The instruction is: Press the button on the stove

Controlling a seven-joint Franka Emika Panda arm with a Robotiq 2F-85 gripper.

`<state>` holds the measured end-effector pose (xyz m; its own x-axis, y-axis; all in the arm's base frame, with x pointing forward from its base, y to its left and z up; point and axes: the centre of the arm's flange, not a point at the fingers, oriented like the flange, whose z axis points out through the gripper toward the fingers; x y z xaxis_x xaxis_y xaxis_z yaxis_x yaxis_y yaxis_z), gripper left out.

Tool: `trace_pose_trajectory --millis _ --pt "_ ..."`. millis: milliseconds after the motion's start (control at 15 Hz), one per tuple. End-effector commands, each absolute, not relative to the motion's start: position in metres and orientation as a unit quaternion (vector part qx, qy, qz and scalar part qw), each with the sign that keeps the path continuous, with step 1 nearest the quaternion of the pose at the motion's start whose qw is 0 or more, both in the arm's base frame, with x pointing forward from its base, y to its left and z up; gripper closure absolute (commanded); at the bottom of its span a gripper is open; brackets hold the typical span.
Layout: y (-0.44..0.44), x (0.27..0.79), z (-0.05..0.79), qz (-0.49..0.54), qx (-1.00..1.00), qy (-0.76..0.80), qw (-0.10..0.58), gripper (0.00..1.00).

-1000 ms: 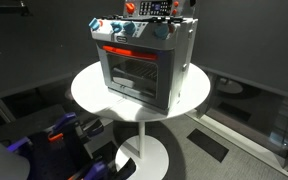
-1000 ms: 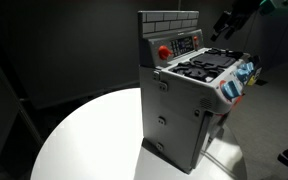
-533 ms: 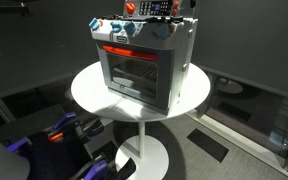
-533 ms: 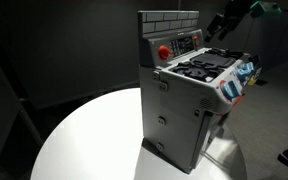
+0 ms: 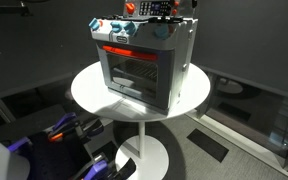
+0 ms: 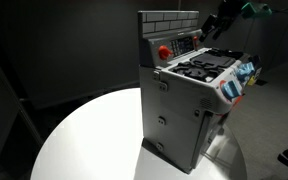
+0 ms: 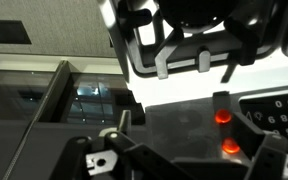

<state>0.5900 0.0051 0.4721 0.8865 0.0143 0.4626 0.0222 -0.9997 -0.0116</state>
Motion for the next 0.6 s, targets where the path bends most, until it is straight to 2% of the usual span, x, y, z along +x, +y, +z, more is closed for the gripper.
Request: trace_pose_trajectory --millis 0,533 --pt "0.013 0.61 0.474 -0.251 -0.968 -0.018 0.008 0.0" --pt "0.014 0.623 0.473 -0.266 -0.964 -0.021 -0.004 0.0"
